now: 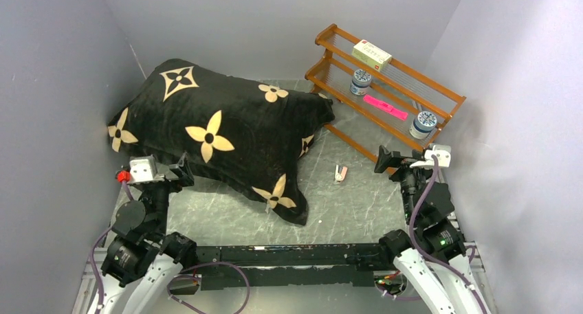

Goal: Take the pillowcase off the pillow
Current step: Adjust the pillow at the center of the board.

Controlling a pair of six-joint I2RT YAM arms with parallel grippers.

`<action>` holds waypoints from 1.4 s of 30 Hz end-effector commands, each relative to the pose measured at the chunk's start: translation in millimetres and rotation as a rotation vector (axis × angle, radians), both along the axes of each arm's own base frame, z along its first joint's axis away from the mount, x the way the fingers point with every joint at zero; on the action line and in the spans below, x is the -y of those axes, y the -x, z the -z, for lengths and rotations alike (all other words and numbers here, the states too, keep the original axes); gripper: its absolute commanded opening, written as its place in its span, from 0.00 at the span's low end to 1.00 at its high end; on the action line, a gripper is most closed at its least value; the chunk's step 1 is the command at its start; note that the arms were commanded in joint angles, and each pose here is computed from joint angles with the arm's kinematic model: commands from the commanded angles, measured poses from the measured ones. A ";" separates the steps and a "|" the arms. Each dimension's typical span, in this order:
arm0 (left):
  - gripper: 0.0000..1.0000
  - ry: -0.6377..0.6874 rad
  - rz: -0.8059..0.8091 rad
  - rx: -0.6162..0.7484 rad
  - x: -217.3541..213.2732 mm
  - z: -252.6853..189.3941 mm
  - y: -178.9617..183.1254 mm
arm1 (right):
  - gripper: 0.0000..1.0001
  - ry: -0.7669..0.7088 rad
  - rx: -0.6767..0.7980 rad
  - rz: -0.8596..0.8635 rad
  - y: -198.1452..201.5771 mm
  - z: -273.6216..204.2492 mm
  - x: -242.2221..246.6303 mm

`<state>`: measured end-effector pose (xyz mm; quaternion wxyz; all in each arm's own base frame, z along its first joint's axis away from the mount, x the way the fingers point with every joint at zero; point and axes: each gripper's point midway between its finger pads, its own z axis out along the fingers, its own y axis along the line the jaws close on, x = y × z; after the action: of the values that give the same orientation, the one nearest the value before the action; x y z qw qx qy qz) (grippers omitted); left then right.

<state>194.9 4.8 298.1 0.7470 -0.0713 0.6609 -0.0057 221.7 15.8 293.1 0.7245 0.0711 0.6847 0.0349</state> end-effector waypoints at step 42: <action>1.00 -0.030 0.101 -0.104 33.2 7.7 -34.6 | 0.91 -0.164 -0.540 -1.078 -64.4 120.9 -348.3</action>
<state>230.3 -28.7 271.7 0.6925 -0.0275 0.7205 -0.0236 284.8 333.5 153.0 0.3815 -0.2007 0.8107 0.3961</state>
